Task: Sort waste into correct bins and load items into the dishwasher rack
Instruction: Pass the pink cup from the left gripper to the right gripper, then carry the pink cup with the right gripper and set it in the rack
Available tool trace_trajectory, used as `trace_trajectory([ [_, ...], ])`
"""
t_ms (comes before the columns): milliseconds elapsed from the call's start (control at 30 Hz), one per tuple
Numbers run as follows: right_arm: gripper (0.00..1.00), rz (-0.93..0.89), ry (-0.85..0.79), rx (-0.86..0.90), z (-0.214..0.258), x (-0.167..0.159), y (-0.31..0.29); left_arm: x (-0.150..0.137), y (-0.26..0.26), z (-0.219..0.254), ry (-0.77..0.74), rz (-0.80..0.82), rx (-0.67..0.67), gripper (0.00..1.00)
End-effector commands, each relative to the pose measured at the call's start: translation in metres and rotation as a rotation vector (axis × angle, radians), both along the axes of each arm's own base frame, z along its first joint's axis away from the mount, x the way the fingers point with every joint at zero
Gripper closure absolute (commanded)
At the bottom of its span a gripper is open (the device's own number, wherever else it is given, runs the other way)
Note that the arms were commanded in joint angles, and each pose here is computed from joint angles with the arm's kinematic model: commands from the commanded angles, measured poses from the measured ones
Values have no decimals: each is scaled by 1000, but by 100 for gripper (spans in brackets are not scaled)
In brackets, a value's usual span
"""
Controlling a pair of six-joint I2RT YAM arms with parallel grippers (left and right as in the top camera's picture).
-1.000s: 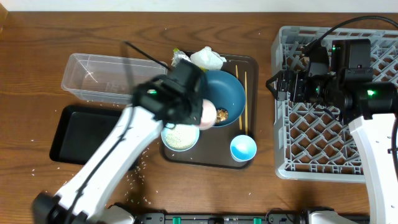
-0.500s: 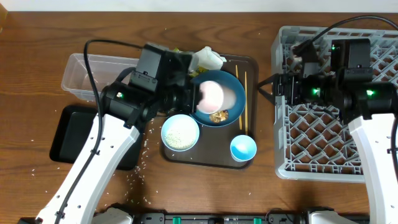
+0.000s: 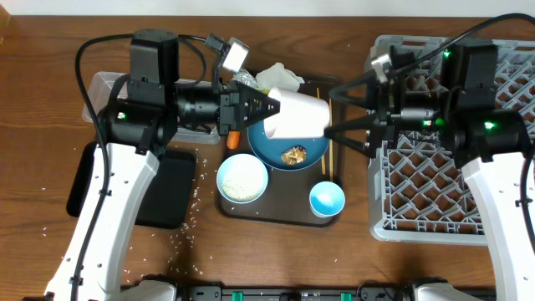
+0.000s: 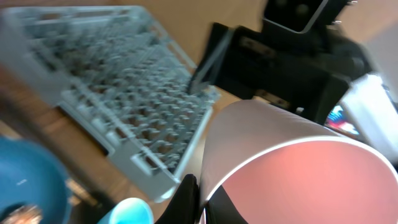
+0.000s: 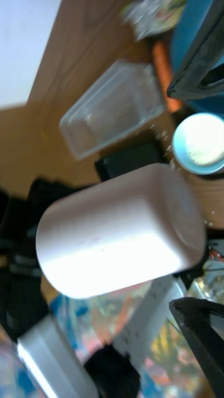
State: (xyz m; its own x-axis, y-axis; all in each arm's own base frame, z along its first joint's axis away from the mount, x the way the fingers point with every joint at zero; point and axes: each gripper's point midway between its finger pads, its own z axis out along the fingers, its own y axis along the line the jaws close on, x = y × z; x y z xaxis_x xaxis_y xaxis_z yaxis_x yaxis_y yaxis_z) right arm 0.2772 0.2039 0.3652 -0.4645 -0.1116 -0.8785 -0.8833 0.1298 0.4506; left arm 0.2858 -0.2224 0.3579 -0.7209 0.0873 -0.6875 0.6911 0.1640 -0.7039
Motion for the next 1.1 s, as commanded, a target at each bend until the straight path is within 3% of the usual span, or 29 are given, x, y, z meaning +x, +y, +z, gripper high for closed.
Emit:
trace_trajectory([
  [0, 1, 141, -65, 71, 15, -22, 17, -20, -4, 18, -15, -136, -96, 94],
  [133, 5, 204, -118, 80, 19, -33, 33, -21, -6, 18, -16, -142, -98, 94],
  [267, 25, 208, -127, 70, 18, -34, 39, -21, -6, 18, -16, -142, -98, 94],
  [300, 36, 190, -100, 59, 17, -32, 39, -21, -6, 18, -16, -142, -98, 94],
  [333, 41, 182, -88, 54, 16, -31, 39, -21, -6, 18, -17, -142, -98, 93],
  [467, 48, 125, -38, 15, 9, -23, 39, -19, -6, 18, -33, -132, -91, 94],
  [533, 48, 79, -21, -17, 2, -16, 37, -14, -6, 17, -49, -113, -80, 73],
  [600, 48, -12, 22, -66, -6, -3, 30, -7, -4, 12, -57, -70, -52, 55],
  [733, 49, -218, 96, -150, -20, 22, -4, 10, 5, 5, -65, 19, -6, 39],
  [900, 51, -636, 280, -266, -45, 52, -97, 21, 20, 3, -52, 74, 1, 39],
  [1067, 51, -1078, 484, -359, -71, 46, -210, 23, 27, 0, -27, 94, 5, 39],
])
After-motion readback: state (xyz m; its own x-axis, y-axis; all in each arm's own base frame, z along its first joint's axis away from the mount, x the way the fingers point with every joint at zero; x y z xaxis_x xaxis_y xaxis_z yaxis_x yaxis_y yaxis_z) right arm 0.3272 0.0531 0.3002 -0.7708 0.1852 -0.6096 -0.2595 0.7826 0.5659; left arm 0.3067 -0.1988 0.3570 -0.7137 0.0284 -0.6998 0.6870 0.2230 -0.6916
